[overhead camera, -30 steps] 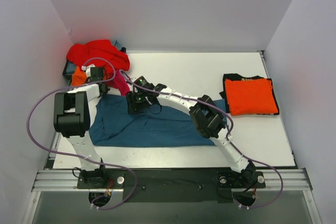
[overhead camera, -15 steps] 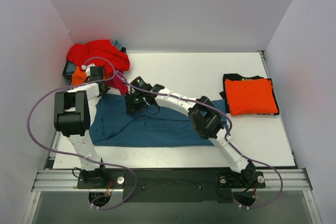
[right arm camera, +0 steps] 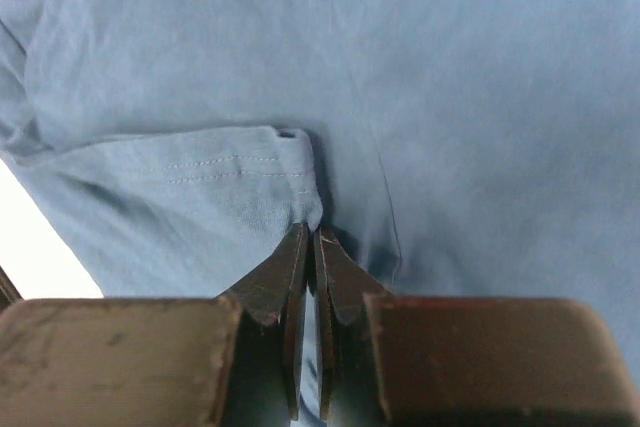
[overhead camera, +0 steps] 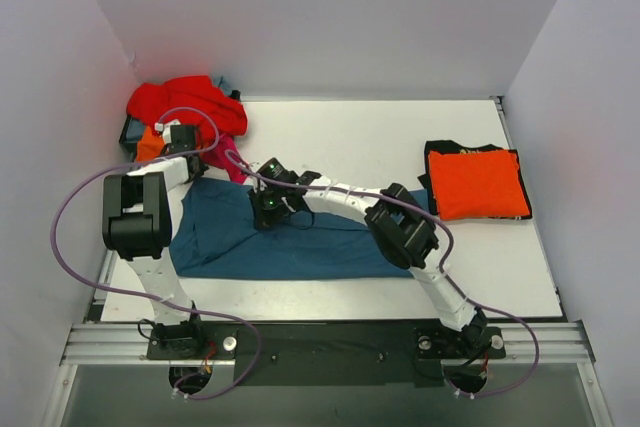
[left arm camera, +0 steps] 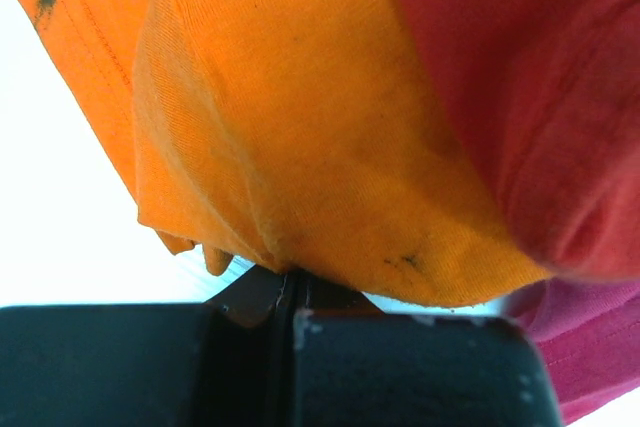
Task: Fold and stack the t-shirts
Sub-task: Fold the other side of the tshirt into a rectangle
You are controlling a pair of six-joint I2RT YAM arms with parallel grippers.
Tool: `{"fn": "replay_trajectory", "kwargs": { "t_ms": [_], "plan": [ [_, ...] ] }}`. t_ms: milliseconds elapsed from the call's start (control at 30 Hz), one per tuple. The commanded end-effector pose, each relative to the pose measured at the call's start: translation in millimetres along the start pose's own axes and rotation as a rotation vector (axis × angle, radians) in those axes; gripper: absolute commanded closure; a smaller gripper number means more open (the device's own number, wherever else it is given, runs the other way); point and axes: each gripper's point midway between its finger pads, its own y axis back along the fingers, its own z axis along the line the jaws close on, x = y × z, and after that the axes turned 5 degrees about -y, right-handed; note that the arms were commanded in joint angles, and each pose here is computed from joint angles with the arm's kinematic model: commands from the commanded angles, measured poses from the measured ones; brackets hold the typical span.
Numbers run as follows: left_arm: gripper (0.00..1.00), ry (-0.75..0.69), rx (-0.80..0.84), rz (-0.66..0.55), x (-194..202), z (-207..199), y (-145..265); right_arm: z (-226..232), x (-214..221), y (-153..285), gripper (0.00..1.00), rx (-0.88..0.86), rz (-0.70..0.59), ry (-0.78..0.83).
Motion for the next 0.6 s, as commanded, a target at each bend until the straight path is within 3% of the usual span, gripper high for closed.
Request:
{"fn": "replay_trajectory", "kwargs": {
  "t_ms": [0, 300, 333, 433, 567],
  "plan": [
    [1.00, 0.012, -0.002, -0.054, -26, -1, -1, 21, -2, 35, 1.00, -0.049, -0.030, 0.027],
    [1.00, 0.008, -0.005, -0.052, -25, -1, -2, 19, 34, 57, 1.00, -0.063, 0.038, -0.005],
    [1.00, 0.010, -0.005, -0.055, -26, -1, -2, 21, 34, 62, 0.97, -0.069, 0.033, -0.005],
    [1.00, 0.010, -0.005, -0.052, -26, -1, -2, 22, 54, 64, 0.57, -0.093, 0.078, -0.026],
    [1.00, 0.007, -0.005, -0.052, -26, -1, -1, 29, 50, 72, 0.53, -0.116, 0.061, -0.030]
  ]
}}
